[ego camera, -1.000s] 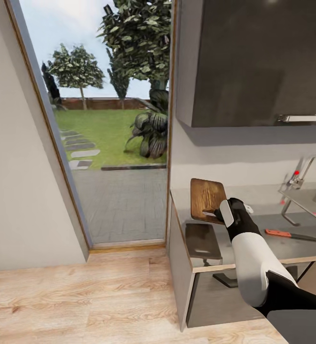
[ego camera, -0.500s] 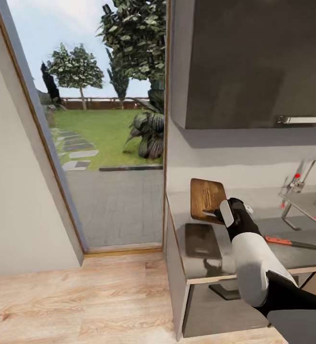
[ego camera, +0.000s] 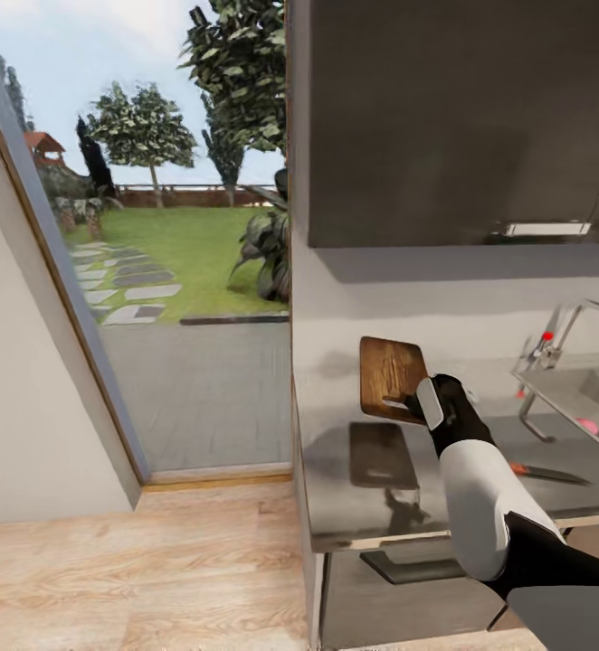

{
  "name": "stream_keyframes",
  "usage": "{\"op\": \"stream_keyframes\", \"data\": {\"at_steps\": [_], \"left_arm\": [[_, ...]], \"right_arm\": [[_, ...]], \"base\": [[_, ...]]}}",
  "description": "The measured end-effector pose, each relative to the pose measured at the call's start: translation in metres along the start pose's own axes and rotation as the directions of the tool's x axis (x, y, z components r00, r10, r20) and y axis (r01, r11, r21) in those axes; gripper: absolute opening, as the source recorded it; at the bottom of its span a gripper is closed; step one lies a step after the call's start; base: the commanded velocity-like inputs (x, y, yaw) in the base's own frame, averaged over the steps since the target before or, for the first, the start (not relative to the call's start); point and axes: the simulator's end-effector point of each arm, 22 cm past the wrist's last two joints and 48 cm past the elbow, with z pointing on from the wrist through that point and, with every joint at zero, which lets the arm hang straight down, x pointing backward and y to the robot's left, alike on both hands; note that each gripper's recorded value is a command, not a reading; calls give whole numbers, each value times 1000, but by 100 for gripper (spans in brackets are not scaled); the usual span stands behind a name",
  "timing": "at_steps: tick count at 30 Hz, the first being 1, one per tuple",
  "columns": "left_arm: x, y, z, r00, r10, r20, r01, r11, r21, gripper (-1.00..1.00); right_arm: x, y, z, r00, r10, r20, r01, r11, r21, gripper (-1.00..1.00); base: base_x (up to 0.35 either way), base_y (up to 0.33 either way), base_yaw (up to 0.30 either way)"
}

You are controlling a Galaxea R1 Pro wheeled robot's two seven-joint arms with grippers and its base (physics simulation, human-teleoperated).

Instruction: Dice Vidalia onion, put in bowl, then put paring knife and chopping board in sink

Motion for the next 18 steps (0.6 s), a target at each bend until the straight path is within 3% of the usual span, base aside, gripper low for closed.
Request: {"op": "stream_keyframes", "data": {"at_steps": [18], "left_arm": [[17,1,-4,999,-1,-38,1,1000,-6,100]], "right_arm": [[-2,14,0,1000,-6,3,6,997,-72,-100]], "base": [[-162,-299,0]]}}
